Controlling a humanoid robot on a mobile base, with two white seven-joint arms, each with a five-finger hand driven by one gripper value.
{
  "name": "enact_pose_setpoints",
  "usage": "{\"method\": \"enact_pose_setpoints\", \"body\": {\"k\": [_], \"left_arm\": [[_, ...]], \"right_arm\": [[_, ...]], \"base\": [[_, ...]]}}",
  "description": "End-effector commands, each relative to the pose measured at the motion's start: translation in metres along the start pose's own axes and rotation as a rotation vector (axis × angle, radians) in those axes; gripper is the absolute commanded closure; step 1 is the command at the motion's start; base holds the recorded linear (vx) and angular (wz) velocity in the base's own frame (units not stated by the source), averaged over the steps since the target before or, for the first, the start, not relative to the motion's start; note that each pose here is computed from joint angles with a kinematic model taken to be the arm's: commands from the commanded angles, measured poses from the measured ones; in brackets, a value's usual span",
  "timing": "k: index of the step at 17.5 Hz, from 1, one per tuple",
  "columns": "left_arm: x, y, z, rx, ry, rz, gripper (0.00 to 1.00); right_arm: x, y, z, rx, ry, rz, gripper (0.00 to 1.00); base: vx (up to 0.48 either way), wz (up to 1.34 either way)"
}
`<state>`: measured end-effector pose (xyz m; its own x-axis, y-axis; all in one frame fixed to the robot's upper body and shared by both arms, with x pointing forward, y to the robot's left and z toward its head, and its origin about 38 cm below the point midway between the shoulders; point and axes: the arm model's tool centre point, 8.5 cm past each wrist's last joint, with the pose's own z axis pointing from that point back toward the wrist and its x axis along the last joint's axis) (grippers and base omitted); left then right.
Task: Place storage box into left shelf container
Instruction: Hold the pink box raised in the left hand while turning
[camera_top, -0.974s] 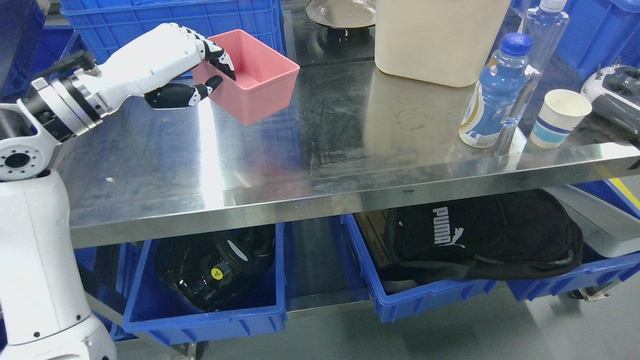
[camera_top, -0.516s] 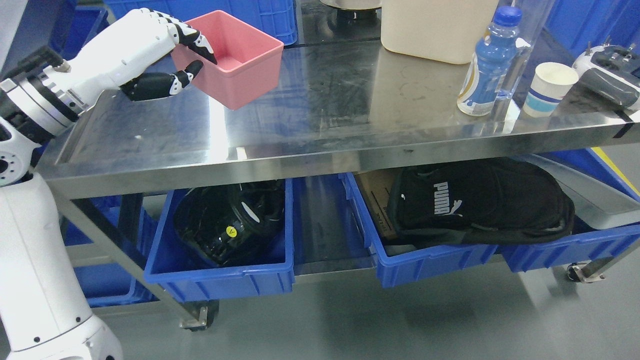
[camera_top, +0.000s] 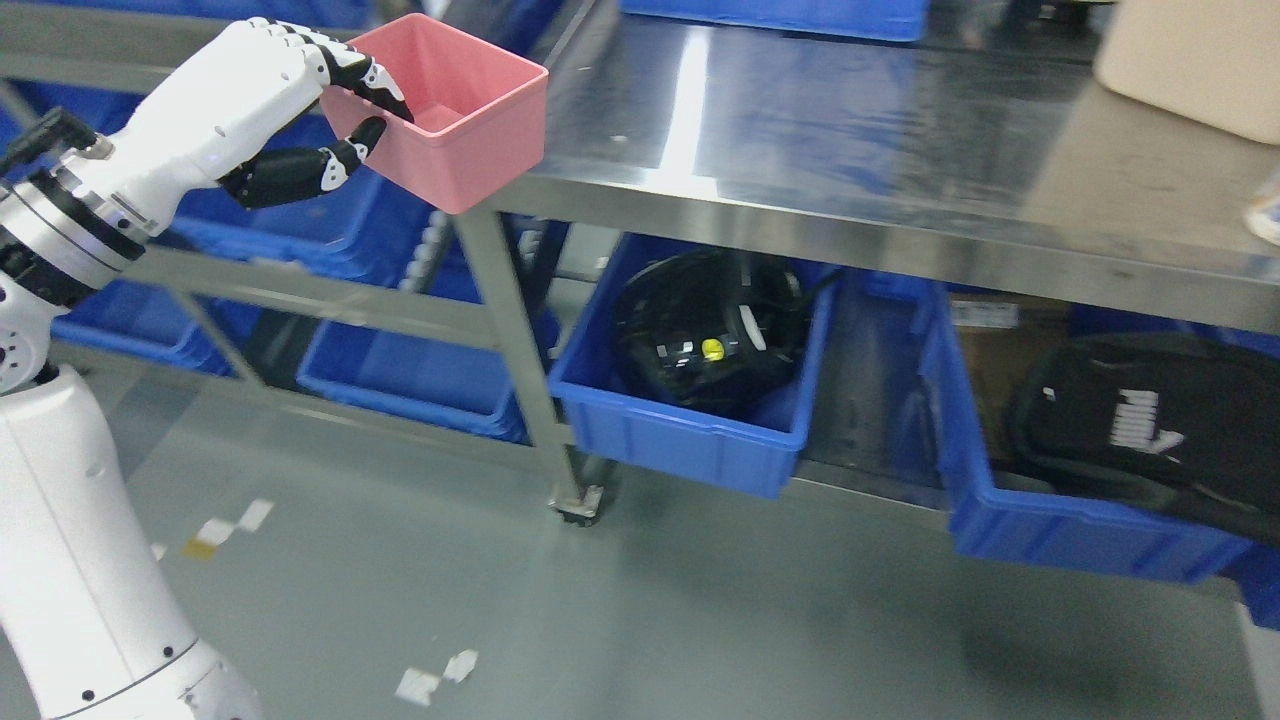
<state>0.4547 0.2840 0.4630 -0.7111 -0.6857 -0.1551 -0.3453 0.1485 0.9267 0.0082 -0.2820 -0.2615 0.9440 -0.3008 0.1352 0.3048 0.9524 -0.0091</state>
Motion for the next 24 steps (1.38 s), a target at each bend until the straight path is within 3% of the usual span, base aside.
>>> {"method": "enact_pose_setpoints", "body": {"k": [1,11,24], "left_arm": [[0.0021,0.0032,0.0043,0.048,0.014,0.010,1.00],[0.0012,0.0037,0.0054,0.049,0.017,0.009,1.00],[-0.0007,0.0058,0.0077,0.058,0.025,0.009,1.00]], "right_arm": [[0.0034,0.0180,0.0052,0.327,-0.003,0.012,0.00],[0.0034,0.0180,0.0052,0.327,-0.003,0.012,0.00],[0.0034,0.0180,0.0052,0.327,-0.003,0.012,0.00]], "base": [[-0.174,1.25],[-0.103,1.24],[0.087,0.49]]}}
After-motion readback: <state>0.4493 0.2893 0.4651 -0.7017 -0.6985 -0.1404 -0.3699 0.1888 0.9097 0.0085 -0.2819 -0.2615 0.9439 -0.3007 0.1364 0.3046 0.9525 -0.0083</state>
